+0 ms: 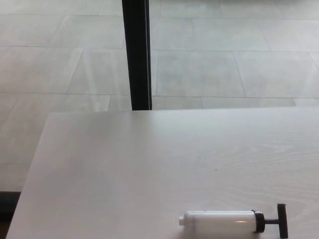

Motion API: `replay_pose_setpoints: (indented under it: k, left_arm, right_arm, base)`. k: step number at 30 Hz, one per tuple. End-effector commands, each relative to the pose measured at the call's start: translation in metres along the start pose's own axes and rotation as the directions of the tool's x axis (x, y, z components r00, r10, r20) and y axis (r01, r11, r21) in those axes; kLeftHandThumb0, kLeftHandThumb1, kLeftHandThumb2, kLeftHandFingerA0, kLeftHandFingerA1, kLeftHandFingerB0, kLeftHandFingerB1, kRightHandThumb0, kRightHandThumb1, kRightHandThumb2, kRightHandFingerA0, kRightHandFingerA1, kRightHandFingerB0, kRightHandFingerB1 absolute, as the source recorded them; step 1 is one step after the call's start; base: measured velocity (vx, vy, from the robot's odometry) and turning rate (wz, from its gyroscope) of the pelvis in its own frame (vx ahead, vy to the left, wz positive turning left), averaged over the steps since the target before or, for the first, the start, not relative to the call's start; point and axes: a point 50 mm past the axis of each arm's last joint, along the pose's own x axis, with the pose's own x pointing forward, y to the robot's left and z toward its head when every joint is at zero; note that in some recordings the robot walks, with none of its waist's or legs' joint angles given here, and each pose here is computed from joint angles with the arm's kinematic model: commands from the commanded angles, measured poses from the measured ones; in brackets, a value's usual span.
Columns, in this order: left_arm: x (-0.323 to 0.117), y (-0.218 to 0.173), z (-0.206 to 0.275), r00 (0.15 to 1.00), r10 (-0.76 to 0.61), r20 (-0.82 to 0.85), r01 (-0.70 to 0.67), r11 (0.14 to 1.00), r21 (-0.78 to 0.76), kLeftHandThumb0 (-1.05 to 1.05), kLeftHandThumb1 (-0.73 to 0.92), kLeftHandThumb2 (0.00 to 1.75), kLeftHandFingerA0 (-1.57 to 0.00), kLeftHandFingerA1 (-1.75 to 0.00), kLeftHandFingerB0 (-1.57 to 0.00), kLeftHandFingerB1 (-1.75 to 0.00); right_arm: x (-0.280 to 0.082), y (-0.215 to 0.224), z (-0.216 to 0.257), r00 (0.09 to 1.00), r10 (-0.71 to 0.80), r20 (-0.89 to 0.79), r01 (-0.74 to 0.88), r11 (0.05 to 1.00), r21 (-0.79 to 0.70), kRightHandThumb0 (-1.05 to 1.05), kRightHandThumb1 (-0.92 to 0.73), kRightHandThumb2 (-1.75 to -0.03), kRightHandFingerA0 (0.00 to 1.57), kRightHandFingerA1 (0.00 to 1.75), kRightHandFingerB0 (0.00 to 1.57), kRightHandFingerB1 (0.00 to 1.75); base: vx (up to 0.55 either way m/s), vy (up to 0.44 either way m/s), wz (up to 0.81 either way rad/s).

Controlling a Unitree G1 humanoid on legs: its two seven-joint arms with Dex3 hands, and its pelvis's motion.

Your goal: The robot uses its left hand to lift the air pump kept on the middle of the desk and use the right hand to pull out the handle

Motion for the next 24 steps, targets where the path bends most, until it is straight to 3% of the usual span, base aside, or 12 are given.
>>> replay_pose_setpoints:
  k: [1, 12, 13, 14, 15, 16, 17, 18, 19, 20, 21, 24]
  left_arm:
    - [0.002, 0.036, 0.061, 0.971, 0.152, 0.184, -0.064, 0.909, -0.413, -0.69, 0.76, 0.62, -0.62, -0.60, -0.47, -0.46]
    - [-0.031, -0.005, 0.222, 0.779, 0.062, 0.624, 0.236, 0.893, -0.384, -0.67, 0.76, 0.63, -0.54, -0.57, -0.45, -0.46]
    - [-0.057, -0.027, 0.265, 0.669, -0.012, 0.743, 0.320, 0.907, -0.273, -0.67, 0.79, 0.64, -0.50, -0.54, -0.45, -0.45]
    - [-0.061, -0.030, 0.270, 0.656, -0.021, 0.755, 0.328, 0.908, -0.260, -0.67, 0.79, 0.64, -0.50, -0.54, -0.45, -0.45]
    - [-0.068, -0.037, 0.280, 0.628, -0.030, 0.778, 0.343, 0.908, -0.242, -0.63, 0.79, 0.63, -0.49, -0.57, -0.44, -0.47]
    - [-0.081, -0.048, 0.295, 0.584, -0.042, 0.811, 0.364, 0.906, -0.215, -0.63, 0.79, 0.63, -0.49, -0.57, -0.44, -0.47]
    - [-0.088, -0.057, 0.306, 0.553, -0.063, 0.831, 0.387, 0.903, -0.189, -0.65, 0.61, 0.97, -0.45, -0.65, -0.39, -0.58]
    - [-0.096, -0.064, 0.314, 0.537, -0.072, 0.841, 0.411, 0.893, -0.186, -0.64, 0.77, 0.63, -0.51, -0.60, -0.46, -0.49]
    - [-0.103, -0.071, 0.321, 0.516, -0.095, 0.852, 0.432, 0.887, -0.163, -0.63, 0.61, 0.96, -0.45, -0.65, -0.38, -0.58]
    - [-0.109, -0.078, 0.330, 0.495, -0.112, 0.862, 0.452, 0.880, -0.145, -0.63, 0.61, 0.97, -0.45, -0.66, -0.37, -0.58]
    - [-0.117, -0.088, 0.339, 0.479, -0.131, 0.868, 0.464, 0.877, -0.124, -0.64, 0.77, 0.64, -0.47, -0.59, -0.38, -0.46]
    - [-0.127, -0.104, 0.351, 0.453, -0.160, 0.877, 0.470, 0.879, -0.083, -0.64, 0.78, 0.65, -0.47, -0.60, -0.40, -0.46]
  right_arm:
    - [0.000, -0.064, 0.073, 0.938, -0.294, 0.185, 0.160, 0.839, 0.520, -0.72, -0.84, -0.65, 0.45, 0.70, 0.19, 0.33]
    - [-0.012, -0.072, 0.174, 0.829, -0.350, 0.435, 0.042, 0.816, 0.576, -0.76, -0.82, -0.65, 0.41, 0.72, 0.22, 0.34]
    - [-0.020, -0.061, 0.200, 0.787, -0.288, 0.546, -0.060, 0.845, 0.532, -0.75, -0.67, -1.01, 0.36, 0.69, 0.09, 0.45]
    - [-0.021, -0.060, 0.203, 0.781, -0.281, 0.557, -0.071, 0.847, 0.527, -0.75, -0.67, -1.01, 0.36, 0.69, 0.09, 0.45]
    - [-0.022, -0.056, 0.208, 0.776, -0.275, 0.567, -0.071, 0.856, 0.512, -0.82, -0.79, -0.65, 0.42, 0.68, 0.22, 0.35]
    - [-0.024, -0.049, 0.216, 0.768, -0.266, 0.583, -0.072, 0.869, 0.490, -0.82, -0.79, -0.65, 0.42, 0.68, 0.22, 0.35]
    - [-0.026, -0.045, 0.221, 0.767, -0.253, 0.590, -0.079, 0.875, 0.478, -0.80, -0.80, -0.64, 0.42, 0.66, 0.23, 0.34]
    - [-0.026, -0.040, 0.224, 0.768, -0.237, 0.595, -0.091, 0.879, 0.468, -0.80, -0.80, -0.64, 0.42, 0.64, 0.22, 0.34]
    - [-0.026, -0.036, 0.225, 0.776, -0.217, 0.593, -0.101, 0.884, 0.456, -0.81, -0.81, -0.65, 0.41, 0.65, 0.21, 0.35]
    - [-0.026, -0.032, 0.226, 0.784, -0.203, 0.586, -0.105, 0.888, 0.448, -0.78, -0.83, -0.65, 0.41, 0.64, 0.17, 0.34]
    - [-0.025, -0.029, 0.226, 0.794, -0.197, 0.575, -0.110, 0.884, 0.454, -0.81, -0.67, -1.03, 0.41, 0.70, 0.11, 0.46]
    - [-0.024, -0.026, 0.224, 0.809, -0.183, 0.558, -0.109, 0.887, 0.449, -0.76, -0.84, -0.65, 0.40, 0.70, 0.17, 0.34]
  base:
    - [0.00, 0.000, 0.00]
    - [0.00, 0.000, 0.00]
    - [0.00, 0.000, 0.00]
    - [0.00, 0.000, 0.00]
    - [0.00, 0.000, 0.00]
    - [0.00, 0.000, 0.00]
    - [0.00, 0.000, 0.00]
    - [0.00, 0.000, 0.00]
    - [0.00, 0.000, 0.00]
    - [0.00, 0.000, 0.00]
    - [0.00, 0.000, 0.00]
    - [0.00, 0.000, 0.00]
